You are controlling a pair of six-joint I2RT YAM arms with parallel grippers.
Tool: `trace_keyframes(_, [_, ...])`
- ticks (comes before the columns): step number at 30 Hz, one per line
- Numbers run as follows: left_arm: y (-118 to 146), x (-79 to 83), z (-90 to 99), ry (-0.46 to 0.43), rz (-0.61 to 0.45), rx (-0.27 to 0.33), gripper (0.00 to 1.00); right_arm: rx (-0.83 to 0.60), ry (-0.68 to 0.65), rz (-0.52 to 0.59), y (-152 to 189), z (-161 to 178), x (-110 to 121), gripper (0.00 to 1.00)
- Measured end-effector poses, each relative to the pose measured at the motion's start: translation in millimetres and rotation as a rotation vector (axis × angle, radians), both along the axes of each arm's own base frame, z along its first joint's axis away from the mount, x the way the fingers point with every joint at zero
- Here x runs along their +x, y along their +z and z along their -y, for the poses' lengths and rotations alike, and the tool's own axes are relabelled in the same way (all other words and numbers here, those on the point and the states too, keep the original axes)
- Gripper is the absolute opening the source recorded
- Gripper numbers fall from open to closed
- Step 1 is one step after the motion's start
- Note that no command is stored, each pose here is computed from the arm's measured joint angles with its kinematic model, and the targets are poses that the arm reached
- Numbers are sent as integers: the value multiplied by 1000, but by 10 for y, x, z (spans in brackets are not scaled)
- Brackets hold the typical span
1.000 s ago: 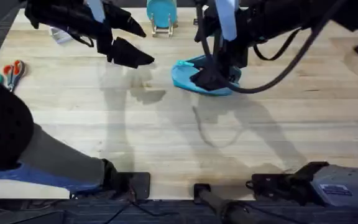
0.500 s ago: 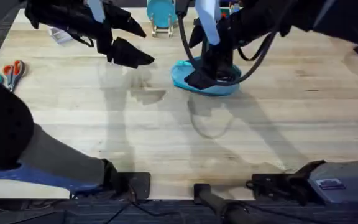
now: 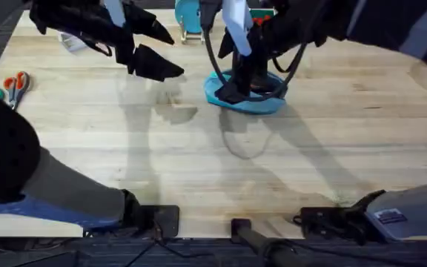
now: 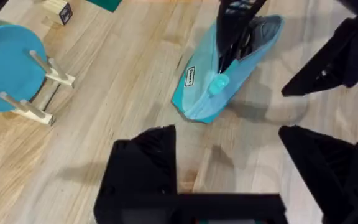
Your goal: Unzip the bag, pick up the pens from the table one at a time and place them inside, then zip the bag closed.
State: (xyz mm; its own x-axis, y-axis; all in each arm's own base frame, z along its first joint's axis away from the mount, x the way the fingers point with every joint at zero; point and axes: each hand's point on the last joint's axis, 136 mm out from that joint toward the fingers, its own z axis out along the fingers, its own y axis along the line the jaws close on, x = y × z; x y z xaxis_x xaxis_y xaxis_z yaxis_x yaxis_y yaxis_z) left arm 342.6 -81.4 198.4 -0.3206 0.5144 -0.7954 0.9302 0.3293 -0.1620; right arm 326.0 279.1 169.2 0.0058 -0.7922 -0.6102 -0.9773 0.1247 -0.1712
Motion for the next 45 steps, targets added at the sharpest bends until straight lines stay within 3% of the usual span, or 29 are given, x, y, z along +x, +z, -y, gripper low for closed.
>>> trace_keyframes(7, [0,-8,1,0,-4,-1,993,-14,3,-19,-214,-57,88,892])
trace_keyframes(32, [-1,-14,3,0,-8,-2,992,-41,-17,9,-459,-103,298,804])
trace_keyframes(39, [-2,-14,2,0,-8,-1,993,-46,-21,1,-494,-99,298,710])
trace_keyframes(45, [-2,-14,2,0,-8,-1,993,-47,-21,1,-493,-99,299,511])
